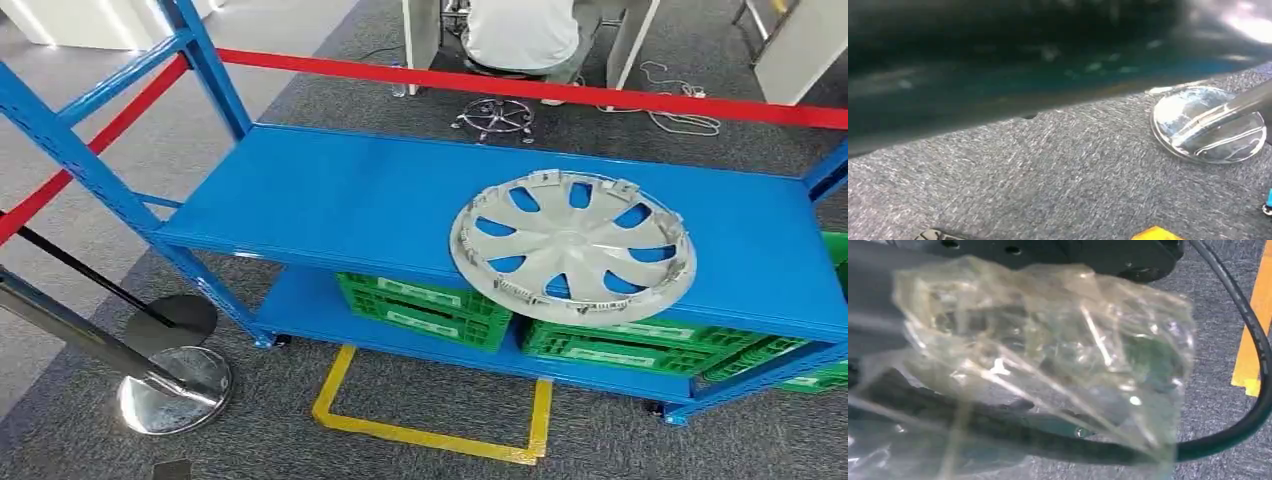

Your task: Take the parts from the cabinet and place them on the table.

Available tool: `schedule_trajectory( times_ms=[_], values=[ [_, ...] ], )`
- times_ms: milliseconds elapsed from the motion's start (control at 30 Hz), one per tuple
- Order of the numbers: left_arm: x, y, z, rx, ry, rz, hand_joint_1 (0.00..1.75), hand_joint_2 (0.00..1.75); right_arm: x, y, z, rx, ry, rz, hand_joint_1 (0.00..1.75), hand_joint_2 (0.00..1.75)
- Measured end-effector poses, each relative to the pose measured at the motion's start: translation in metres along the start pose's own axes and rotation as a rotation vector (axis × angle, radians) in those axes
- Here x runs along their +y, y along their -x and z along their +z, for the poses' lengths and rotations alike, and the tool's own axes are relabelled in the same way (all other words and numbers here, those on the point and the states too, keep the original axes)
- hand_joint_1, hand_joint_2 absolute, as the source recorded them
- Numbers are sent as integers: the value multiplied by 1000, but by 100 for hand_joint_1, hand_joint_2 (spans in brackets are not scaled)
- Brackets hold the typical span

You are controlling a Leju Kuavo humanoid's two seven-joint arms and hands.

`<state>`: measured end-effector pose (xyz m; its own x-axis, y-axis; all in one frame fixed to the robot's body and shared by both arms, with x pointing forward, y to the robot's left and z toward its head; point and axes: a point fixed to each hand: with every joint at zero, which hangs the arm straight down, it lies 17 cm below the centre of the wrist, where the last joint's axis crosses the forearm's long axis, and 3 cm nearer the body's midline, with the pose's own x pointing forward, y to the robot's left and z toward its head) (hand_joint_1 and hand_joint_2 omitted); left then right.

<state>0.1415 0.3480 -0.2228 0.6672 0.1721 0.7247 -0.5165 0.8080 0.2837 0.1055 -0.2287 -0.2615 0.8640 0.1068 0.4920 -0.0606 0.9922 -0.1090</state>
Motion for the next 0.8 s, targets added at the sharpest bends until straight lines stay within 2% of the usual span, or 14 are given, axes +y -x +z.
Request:
schedule_trajectory(
  times_ms=[800],
  values=[
    [0,2,2,6,-2,4,0,0,-2,-3,-1,-6,4,1,0,0]
  ],
)
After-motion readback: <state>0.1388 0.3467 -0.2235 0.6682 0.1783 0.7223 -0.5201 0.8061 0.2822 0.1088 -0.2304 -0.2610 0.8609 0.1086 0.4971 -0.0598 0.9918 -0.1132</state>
